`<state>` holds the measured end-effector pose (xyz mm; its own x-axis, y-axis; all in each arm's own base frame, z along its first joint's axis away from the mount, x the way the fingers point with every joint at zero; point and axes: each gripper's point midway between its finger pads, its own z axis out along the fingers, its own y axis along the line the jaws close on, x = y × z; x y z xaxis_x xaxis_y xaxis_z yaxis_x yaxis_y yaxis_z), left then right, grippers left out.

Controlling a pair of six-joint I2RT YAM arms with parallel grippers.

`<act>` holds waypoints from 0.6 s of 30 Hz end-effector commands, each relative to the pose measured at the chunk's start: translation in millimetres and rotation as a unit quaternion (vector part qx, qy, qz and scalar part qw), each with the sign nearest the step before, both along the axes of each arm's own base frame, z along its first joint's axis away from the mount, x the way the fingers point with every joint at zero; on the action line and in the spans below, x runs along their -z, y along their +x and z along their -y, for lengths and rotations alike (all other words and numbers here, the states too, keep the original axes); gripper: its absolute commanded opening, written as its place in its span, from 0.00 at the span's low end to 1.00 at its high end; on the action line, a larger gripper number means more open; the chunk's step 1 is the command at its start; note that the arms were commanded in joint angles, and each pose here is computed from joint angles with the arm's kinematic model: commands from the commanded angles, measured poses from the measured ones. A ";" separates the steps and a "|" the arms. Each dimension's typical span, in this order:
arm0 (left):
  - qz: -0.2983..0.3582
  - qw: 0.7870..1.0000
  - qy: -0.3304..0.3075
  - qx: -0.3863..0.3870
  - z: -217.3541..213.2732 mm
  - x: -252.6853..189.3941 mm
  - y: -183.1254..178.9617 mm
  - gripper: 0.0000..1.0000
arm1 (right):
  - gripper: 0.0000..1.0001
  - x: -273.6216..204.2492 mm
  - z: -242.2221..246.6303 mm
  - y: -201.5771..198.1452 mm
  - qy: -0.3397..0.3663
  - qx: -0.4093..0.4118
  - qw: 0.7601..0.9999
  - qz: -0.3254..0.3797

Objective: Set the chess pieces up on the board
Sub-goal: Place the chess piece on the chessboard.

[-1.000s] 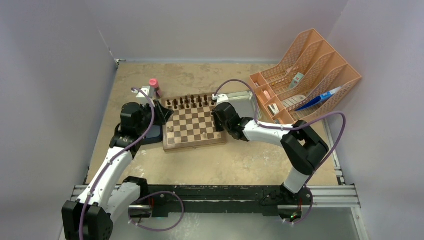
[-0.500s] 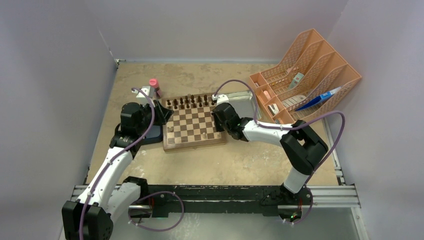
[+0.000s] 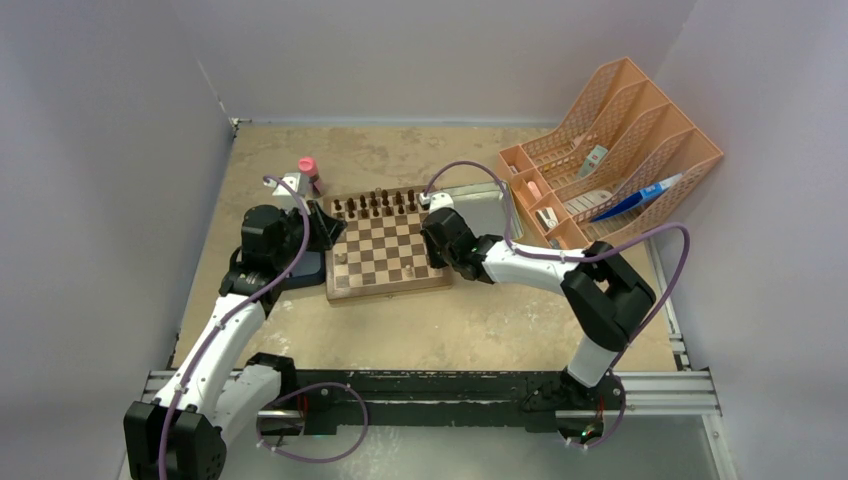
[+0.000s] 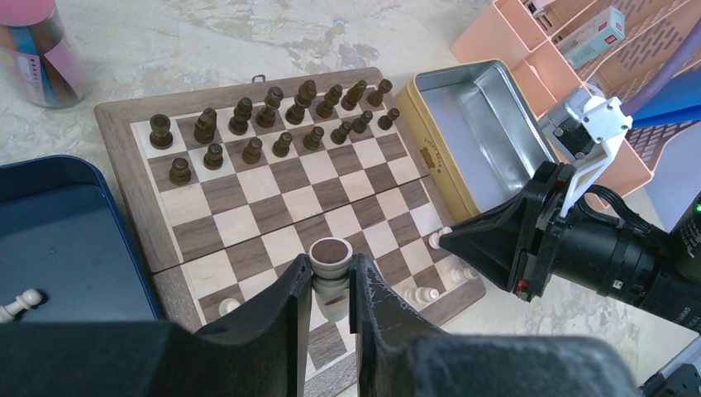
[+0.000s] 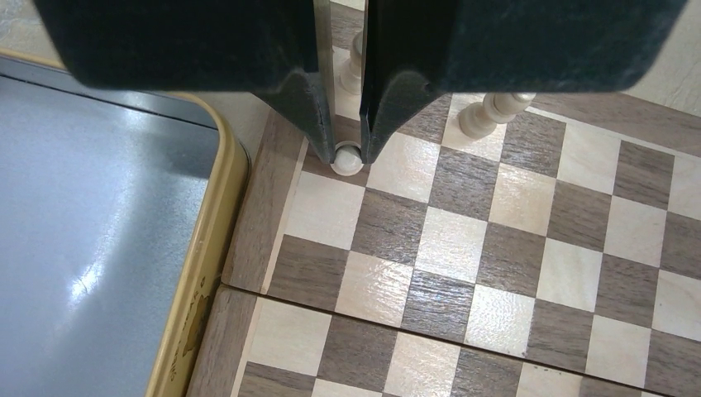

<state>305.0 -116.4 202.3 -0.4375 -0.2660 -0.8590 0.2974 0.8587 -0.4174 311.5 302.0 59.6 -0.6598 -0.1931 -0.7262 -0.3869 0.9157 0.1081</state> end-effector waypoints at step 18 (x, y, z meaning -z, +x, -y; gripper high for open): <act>0.022 1.000 0.004 0.004 -0.5 -8.8 0.3 0.00 | 0.23 -25.9 2.1 -2.7 0.019 0.023 1.000 0.009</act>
<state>304.3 -116.4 203.1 -0.4360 -0.2658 -0.8598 0.2990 0.8583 -0.4170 304.4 297.4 59.9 -0.6844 -0.1802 -0.7065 -0.3618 0.9252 0.1144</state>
